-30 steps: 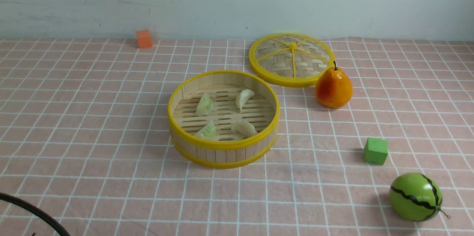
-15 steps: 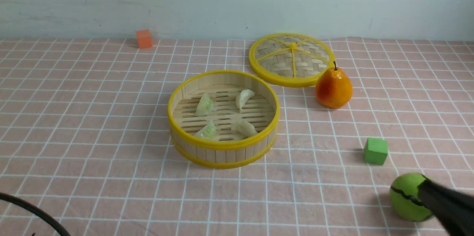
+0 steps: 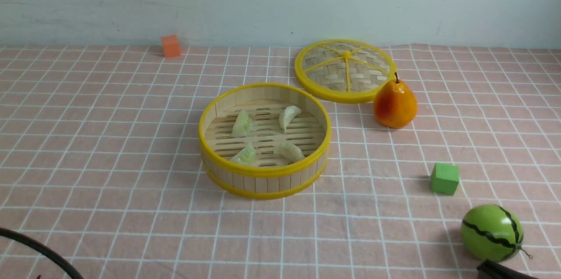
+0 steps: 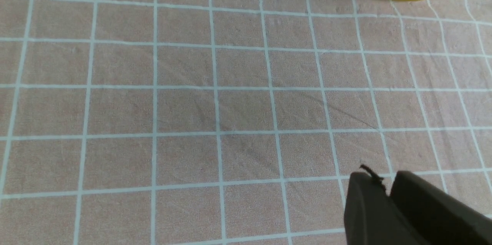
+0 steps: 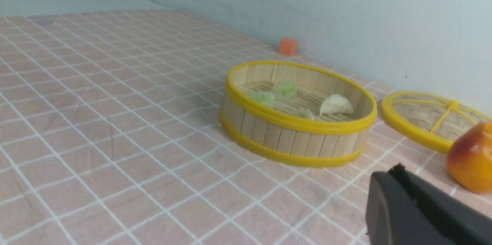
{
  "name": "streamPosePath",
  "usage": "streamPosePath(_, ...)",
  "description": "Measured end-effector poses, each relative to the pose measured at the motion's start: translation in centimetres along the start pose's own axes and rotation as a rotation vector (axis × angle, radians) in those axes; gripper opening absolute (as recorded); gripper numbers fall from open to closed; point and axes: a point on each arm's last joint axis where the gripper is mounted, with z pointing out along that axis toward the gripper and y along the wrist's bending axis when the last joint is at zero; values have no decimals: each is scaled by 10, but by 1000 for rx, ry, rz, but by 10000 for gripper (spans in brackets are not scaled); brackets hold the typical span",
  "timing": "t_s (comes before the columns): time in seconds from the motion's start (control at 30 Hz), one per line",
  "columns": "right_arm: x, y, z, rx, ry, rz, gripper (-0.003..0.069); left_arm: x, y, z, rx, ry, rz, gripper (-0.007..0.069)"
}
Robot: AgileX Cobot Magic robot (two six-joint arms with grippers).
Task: Put the dumplings into the steamer on the table with the pink tablecloth.
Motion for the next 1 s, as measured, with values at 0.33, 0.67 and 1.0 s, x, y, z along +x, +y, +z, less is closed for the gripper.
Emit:
streamPosePath(0.33, 0, -16, -19, 214, -31, 219, -3, 0, 0, 0, 0, 0, 0, 92)
streamPosePath(0.67, 16, -29, -47, 558, 41, 251, -3, 0, 0, 0, 0, 1, 0, 102)
streamPosePath(1.0, 34, -27, -54, 617, 251, 316, -3, 0, 0, 0, -2, 4, 0, 110)
